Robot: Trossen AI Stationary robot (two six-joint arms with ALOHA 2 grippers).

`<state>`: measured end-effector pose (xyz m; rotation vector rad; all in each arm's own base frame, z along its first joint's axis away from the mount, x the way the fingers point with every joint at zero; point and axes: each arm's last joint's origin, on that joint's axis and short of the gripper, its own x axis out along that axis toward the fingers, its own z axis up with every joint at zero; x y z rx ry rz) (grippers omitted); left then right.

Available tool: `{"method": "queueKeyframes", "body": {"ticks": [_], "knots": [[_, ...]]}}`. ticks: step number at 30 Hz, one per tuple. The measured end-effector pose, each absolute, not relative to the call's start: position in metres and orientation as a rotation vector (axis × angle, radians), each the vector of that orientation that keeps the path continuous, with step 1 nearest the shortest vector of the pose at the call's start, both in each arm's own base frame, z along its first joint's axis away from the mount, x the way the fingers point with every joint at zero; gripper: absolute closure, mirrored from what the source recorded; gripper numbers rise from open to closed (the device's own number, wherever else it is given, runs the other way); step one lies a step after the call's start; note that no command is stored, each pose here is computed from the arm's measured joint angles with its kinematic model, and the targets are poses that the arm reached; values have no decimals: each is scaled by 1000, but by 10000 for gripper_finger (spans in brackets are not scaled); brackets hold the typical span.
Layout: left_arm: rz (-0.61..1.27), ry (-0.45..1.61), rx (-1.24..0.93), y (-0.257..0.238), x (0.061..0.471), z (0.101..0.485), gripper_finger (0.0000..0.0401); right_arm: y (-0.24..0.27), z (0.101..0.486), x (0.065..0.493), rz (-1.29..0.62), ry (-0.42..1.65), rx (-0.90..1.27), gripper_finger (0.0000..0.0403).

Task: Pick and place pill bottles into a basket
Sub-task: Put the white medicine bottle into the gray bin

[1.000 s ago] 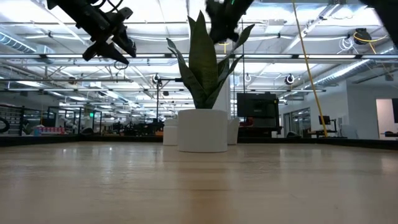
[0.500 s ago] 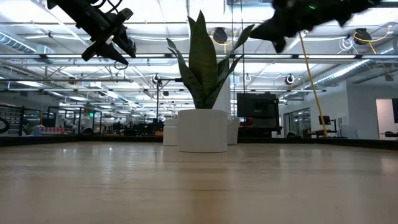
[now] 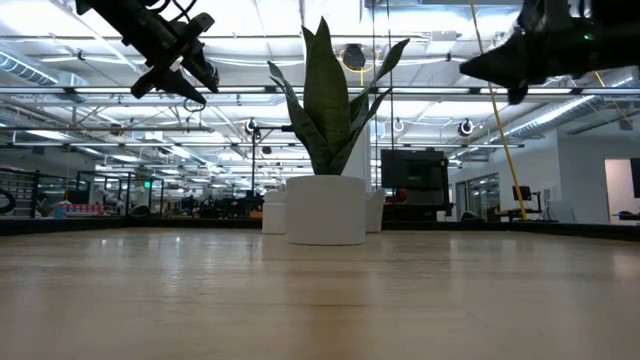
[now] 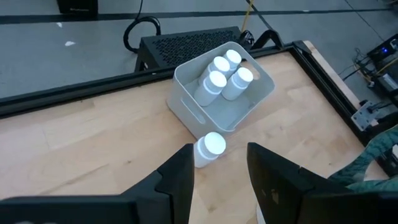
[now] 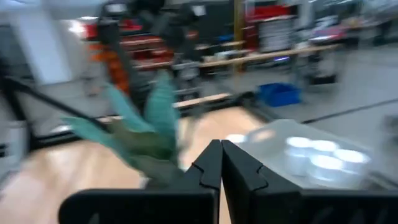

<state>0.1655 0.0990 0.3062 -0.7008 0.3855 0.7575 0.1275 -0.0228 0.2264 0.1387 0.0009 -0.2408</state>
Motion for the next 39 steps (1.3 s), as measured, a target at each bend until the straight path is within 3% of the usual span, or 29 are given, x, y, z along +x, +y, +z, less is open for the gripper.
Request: {"method": "queueKeyframes", "body": {"ticks": [3,11,20,28,33,39], "knots": [[759,380,-712,99,166,306,249,-18,221,117,-336,36,112,403],[772,335,-719,100,167,309,249,-12,212,98,-365,109,122,403],[751,211,-746,103,171,318,249,-12,205,80,-383,7,135,403],[546,166,-845,105,194,319,249,-12,188,91,-397,-35,291,403],[387,196,-726,106,214,315,249,-11,177,93,-347,15,299,403],[397,266,-612,115,219,304,249,-11,161,97,-339,49,278,403]]}}
